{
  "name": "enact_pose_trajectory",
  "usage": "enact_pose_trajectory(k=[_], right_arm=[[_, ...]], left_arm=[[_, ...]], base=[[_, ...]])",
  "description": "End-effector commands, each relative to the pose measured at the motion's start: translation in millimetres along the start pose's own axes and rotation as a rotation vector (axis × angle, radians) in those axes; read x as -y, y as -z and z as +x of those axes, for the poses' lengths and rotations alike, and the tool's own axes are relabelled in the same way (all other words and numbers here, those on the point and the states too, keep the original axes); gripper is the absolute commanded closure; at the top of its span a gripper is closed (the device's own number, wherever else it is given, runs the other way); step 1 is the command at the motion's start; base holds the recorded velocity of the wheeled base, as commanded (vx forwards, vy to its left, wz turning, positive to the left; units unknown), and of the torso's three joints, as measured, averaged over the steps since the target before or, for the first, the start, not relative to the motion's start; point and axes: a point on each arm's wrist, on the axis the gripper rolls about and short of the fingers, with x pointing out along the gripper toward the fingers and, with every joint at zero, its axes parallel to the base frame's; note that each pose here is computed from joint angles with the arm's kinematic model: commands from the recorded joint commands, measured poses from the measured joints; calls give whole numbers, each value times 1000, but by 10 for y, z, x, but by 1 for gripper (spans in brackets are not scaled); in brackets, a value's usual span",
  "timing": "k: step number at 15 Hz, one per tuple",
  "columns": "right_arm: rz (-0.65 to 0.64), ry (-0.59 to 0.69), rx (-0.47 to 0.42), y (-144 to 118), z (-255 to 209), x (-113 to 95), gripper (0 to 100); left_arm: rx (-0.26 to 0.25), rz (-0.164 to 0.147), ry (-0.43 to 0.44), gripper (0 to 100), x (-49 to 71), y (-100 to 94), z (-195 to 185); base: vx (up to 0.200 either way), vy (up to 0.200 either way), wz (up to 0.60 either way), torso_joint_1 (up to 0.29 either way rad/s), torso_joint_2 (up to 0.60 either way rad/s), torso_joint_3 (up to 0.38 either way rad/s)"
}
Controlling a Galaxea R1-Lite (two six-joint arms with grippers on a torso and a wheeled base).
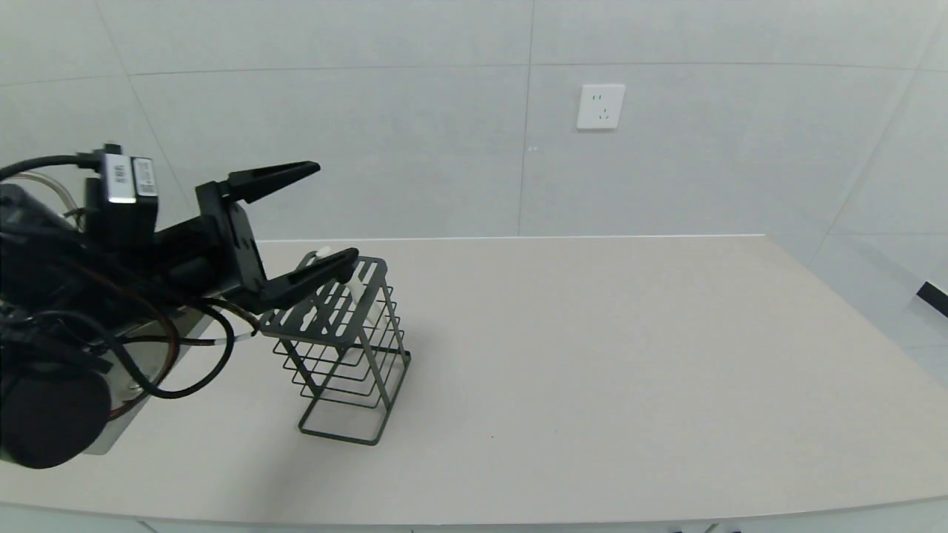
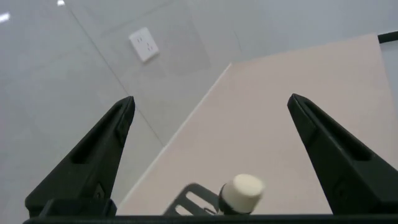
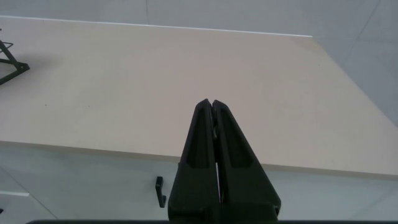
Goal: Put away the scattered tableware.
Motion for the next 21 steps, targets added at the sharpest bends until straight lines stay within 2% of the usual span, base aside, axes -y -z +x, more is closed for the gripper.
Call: enact_pose_trajectory(k=[1, 2, 3, 5, 6, 8, 9, 10, 11, 12, 13, 14, 15, 16, 17, 18, 19, 20, 21], right_arm=[[-1, 0, -1, -1, 1, 0, 100], [-1, 0, -1, -1, 1, 0, 100], [-2, 0, -1, -1, 1, 0, 100], [-2, 0, -1, -1, 1, 0, 100], [-2, 0, -1, -1, 1, 0, 100], [-2, 1, -1, -1, 1, 0, 100], [-2, 1, -1, -1, 1, 0, 100], [-1, 1, -1, -1, 1, 0, 100], [-1, 3, -1, -1, 1, 0, 100], [-1, 3, -1, -1, 1, 0, 100], [-1, 3, -1, -1, 1, 0, 100], [-1, 3, -1, -1, 1, 0, 100], [-1, 3, -1, -1, 1, 0, 100], [2, 3, -1, -1, 1, 0, 100], [2, 1, -1, -1, 1, 0, 100], [1, 3, -1, -1, 1, 0, 100], [1, 3, -1, -1, 1, 1, 100], [-1, 3, -1, -1, 1, 1, 100], [0, 1, -2, 1, 1, 1, 100]], left_arm=[[74, 107, -14, 0, 242, -604, -241], [81, 122, -21, 0, 425, -772, -397], [74, 115, -25, 0, 643, -860, -563], [30, 31, -15, 0, 1156, -864, -905], [14, -8, -11, 0, 1335, -851, -1021], [8, -28, -26, 0, 1658, -1007, -1258], [-3, -64, -51, 0, 1798, -1034, -1358], [-58, -170, -77, 0, 2108, -968, -1556], [-96, -224, -89, 0, 2309, -899, -1675], [-144, -262, -95, 0, 2440, -811, -1745], [-180, -275, -111, 0, 2429, -754, -1735], [-190, -288, -132, 0, 2438, -724, -1741], [-245, -322, -228, 0, 2438, -666, -1754], [-304, -340, -344, 0, 2431, -622, -1771], [-398, -368, -521, 0, 2425, -556, -1804], [-434, -386, -577, 0, 2430, -527, -1819], [-521, -413, -700, 0, 2443, -470, -1856], [-533, -407, -741, 0, 2439, -464, -1863], [-574, -384, -884, 0, 2463, -443, -1886]], base=[[0, 0, 0, 0, 0, 0], [0, 0, 0, 0, 0, 0], [0, 0, 0, 0, 0, 0], [0, 0, 0, 0, 0, 0], [0, 0, 0, 0, 0, 0], [0, 0, 0, 0, 0, 0], [0, 0, 0, 0, 0, 0], [0, 0, 0, 0, 0, 0], [0, 0, 0, 0, 0, 0], [0, 0, 0, 0, 0, 0], [0, 0, 0, 0, 0, 0], [0, 0, 0, 0, 0, 0], [0, 0, 0, 0, 0, 0], [0, 0, 0, 0, 0, 0], [0, 0, 0, 0, 0, 0], [0, 0, 0, 0, 0, 0], [0, 0, 0, 0, 0, 0], [0, 0, 0, 0, 0, 0], [0, 0, 0, 0, 0, 0]])
